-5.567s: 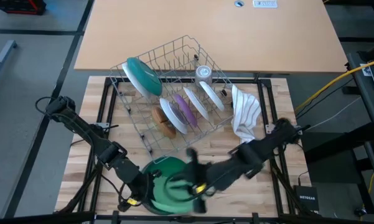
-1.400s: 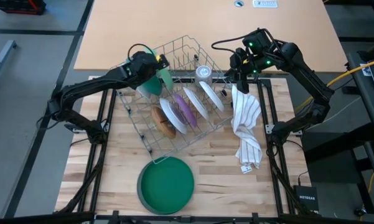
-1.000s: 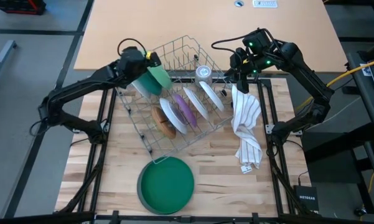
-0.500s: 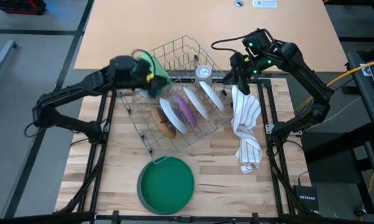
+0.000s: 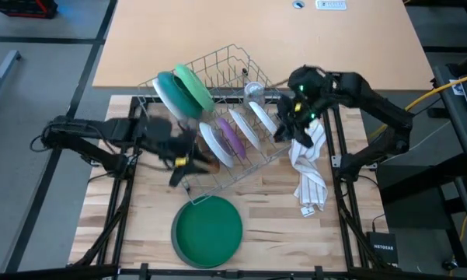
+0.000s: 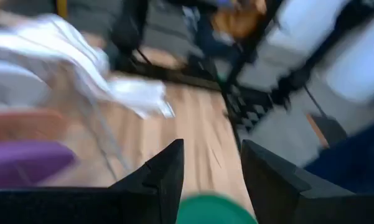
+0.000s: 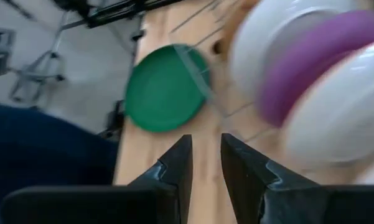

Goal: Sort dishes
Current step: Put the green plate into the dish rack

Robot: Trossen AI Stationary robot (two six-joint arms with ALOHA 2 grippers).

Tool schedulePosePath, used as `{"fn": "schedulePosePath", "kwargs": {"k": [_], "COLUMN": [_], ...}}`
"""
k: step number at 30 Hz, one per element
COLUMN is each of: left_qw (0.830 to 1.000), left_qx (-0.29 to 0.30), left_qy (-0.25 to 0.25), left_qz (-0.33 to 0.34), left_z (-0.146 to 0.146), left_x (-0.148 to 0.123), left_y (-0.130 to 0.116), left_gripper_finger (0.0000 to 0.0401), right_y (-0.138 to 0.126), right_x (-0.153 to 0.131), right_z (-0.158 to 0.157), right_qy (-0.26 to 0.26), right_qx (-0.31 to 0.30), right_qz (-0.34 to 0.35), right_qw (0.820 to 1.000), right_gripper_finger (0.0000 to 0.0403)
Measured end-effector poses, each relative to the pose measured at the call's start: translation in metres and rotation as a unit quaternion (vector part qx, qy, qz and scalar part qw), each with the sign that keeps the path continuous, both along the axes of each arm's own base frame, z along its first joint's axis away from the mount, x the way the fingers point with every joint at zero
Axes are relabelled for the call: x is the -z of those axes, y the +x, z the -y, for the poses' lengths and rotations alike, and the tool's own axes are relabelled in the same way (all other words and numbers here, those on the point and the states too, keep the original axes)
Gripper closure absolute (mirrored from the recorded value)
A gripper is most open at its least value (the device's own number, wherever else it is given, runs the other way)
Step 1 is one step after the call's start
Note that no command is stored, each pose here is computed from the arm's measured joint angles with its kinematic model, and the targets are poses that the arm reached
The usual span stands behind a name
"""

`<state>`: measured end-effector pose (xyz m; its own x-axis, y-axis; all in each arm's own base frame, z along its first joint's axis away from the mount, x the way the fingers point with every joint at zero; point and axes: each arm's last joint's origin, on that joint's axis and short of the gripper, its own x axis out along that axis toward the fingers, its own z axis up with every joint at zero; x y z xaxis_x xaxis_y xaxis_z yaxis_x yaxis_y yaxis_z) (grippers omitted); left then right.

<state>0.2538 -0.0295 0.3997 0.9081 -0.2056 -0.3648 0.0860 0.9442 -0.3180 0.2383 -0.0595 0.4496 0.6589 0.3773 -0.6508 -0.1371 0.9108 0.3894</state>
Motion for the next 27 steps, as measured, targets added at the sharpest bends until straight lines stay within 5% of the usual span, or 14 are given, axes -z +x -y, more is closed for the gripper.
{"fn": "schedulePosePath", "kwargs": {"k": [9, 16, 22, 27], "left_qw": [0.984, 0.956, 0.909, 0.836], "left_qx": [0.112, 0.22, 0.294, 0.334], "left_qy": [-0.019, 0.036, 0.171, 0.343], "left_qz": [-0.136, -0.191, -0.241, -0.267], "left_z": [0.088, 0.155, 0.188, 0.196], "left_x": [0.038, 0.071, 0.105, 0.131], "left_y": [0.0, -0.01, -0.026, -0.037], "left_gripper_finger": [0.0253, 0.0253, 0.0253, 0.0253], "right_y": [0.019, 0.04, 0.051, 0.056], "right_x": [0.018, 0.056, 0.089, 0.112], "right_z": [-0.088, -0.154, -0.184, -0.189], "right_qy": [-0.01, 0.009, 0.024, 0.053], "right_qx": [-0.039, 0.002, 0.078, 0.168], "right_qz": [-0.058, -0.035, 0.028, 0.043], "right_qw": [0.998, 0.999, 0.996, 0.983], "right_gripper_finger": [0.0316, 0.0316, 0.0316, 0.0316]}}
